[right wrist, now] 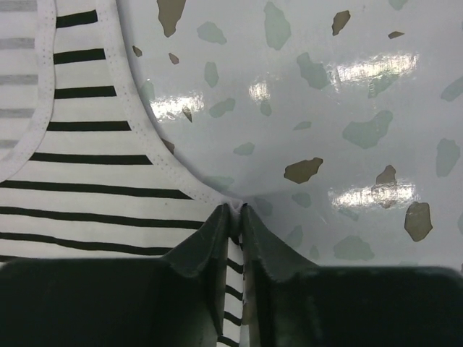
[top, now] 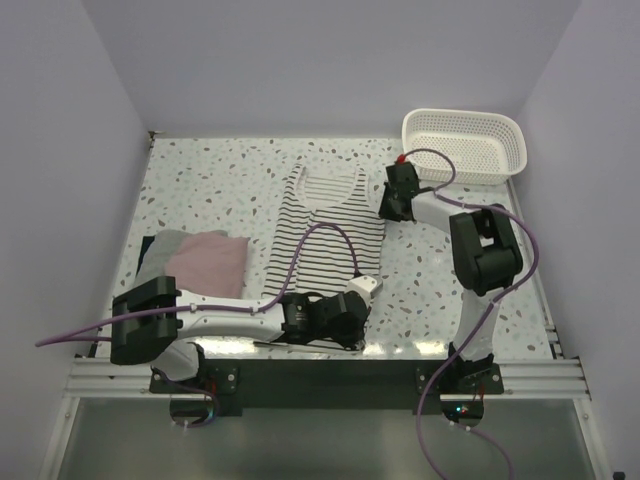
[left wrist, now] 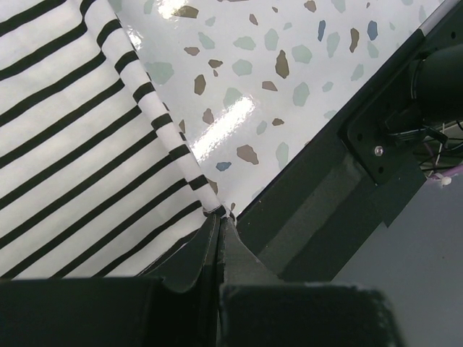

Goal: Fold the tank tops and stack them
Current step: Fold the tank top

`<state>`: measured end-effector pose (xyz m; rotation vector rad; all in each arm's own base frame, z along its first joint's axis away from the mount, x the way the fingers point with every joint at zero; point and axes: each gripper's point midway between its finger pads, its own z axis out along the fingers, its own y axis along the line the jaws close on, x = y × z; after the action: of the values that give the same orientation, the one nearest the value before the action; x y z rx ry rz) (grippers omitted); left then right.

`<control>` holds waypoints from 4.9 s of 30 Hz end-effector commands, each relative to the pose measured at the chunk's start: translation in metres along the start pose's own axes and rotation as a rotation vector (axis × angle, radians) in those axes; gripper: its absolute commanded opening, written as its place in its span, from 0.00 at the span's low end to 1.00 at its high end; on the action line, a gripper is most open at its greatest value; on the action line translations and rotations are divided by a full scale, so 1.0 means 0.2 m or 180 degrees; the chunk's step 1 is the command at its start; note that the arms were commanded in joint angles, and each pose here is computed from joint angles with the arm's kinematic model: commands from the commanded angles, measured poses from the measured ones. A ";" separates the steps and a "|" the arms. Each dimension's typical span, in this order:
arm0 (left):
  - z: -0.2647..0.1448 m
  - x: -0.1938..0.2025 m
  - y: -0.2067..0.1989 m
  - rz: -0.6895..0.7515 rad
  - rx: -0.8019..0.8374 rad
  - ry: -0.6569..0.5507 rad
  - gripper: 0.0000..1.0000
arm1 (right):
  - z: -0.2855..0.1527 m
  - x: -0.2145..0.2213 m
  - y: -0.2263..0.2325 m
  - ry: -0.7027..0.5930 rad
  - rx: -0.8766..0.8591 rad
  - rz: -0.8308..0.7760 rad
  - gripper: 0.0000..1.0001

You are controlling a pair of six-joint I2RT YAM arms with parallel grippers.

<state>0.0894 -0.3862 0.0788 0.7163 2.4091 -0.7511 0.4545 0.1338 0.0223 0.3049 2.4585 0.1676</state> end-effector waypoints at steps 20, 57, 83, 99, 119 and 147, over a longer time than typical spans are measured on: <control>0.01 -0.07 0.00 -0.0297 0.0023 -0.0290 0.00 | -0.18 -0.26 0.03 -0.0291 0.0297 -0.0162 0.00; -0.26 0.26 0.53 -0.0963 -0.0963 -0.0201 0.00 | -0.03 -0.11 0.80 -0.0242 -0.0137 -0.0463 0.00; -0.26 0.37 0.58 -0.1056 -0.1016 -0.0062 0.00 | 0.01 -0.05 0.95 -0.0224 -0.0359 -0.0407 0.00; -0.46 -0.22 0.53 -0.1048 -0.0993 -0.0829 0.51 | -0.22 -0.13 0.90 -0.0240 -0.0544 -0.0368 0.64; -0.08 -0.87 1.50 -0.1515 -0.1695 -0.1037 0.28 | -0.03 0.18 0.53 0.0210 -0.0026 -0.0421 0.36; 0.28 -1.46 1.86 -0.1581 -0.1245 -0.1350 0.34 | 0.07 -0.56 0.72 -0.0344 -0.0457 -0.0329 0.65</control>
<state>0.5394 -0.2504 0.0318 -0.2621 2.3390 -0.4546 0.5621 0.2399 0.0429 0.1406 2.4245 0.2101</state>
